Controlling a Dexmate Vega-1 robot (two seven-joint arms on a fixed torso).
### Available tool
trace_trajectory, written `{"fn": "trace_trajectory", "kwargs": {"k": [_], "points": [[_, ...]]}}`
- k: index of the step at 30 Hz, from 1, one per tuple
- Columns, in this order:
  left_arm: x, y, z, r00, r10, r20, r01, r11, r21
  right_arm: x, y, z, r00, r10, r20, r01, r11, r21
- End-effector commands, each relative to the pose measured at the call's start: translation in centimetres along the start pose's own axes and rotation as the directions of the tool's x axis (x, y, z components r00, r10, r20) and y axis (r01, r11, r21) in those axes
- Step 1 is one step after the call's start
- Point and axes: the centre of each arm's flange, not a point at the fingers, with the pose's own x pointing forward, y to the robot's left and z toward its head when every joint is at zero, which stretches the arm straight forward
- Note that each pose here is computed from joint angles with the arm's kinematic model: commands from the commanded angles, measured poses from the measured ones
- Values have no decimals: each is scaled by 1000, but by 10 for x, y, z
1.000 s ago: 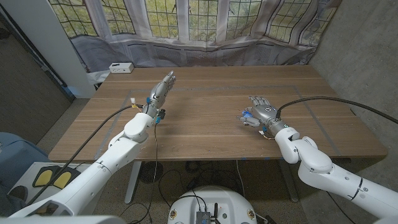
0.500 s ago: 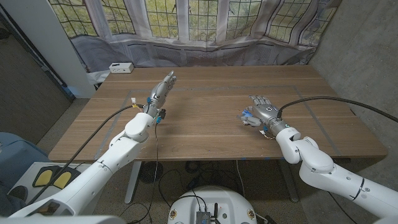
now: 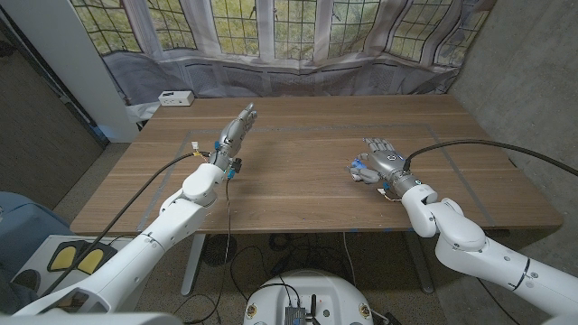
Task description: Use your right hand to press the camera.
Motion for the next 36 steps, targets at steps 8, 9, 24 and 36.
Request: {"fn": "trace_trajectory", "kwargs": {"k": [8,9,24,36], "points": [[2,-1,0,1000,8,14,-8,1000,-3,3,5,-3,1000,19,-11,-19,1000,0],[3,-1,0,1000,8,14,-8,1000,-4,3,5,-3,1000,19,-10,-19,1000,-2],[2,-1,-3,1000,8,5,-8,1000,-8,1,8,-2,1000,24,-14,-25,1000,-15],[-1,-3,-2,1000,6,1,-6,1000,-6,-1,9,0,999,31,-12,-32,993,-111]]}}
